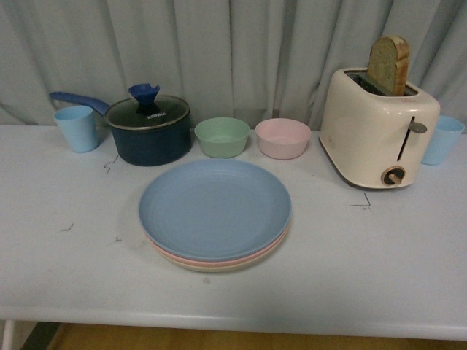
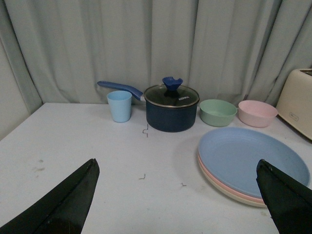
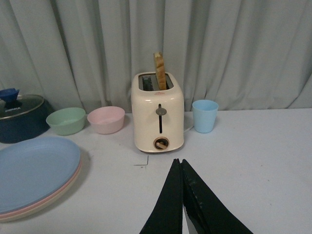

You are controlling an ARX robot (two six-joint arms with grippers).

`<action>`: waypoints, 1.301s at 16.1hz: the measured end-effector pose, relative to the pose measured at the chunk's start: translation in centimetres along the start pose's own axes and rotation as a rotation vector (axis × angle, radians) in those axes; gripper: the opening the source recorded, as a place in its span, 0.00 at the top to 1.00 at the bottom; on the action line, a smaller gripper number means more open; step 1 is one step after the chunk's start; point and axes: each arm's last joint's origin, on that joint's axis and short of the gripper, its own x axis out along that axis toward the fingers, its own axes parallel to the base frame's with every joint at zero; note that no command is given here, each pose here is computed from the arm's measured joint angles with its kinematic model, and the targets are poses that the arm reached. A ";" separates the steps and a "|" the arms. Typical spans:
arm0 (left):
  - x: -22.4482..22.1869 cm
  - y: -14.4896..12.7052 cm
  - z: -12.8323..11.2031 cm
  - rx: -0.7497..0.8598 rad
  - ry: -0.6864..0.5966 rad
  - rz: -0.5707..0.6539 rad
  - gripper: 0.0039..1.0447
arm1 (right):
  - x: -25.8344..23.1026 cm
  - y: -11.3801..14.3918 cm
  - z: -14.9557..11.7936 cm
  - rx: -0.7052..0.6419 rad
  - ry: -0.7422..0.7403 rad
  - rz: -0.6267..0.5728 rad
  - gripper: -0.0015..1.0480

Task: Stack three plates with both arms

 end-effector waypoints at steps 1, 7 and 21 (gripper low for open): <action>0.0 0.0 0.0 0.000 0.000 0.000 0.06 | -0.2 0.0 0.0 0.000 0.002 0.000 0.98; 0.0 0.0 0.0 0.000 0.000 0.000 0.06 | -1.9 0.0 -0.2 0.000 -0.003 0.002 0.98; 0.0 0.0 0.0 0.000 0.000 0.000 0.06 | -1.9 0.0 -0.4 -0.001 0.011 0.002 0.04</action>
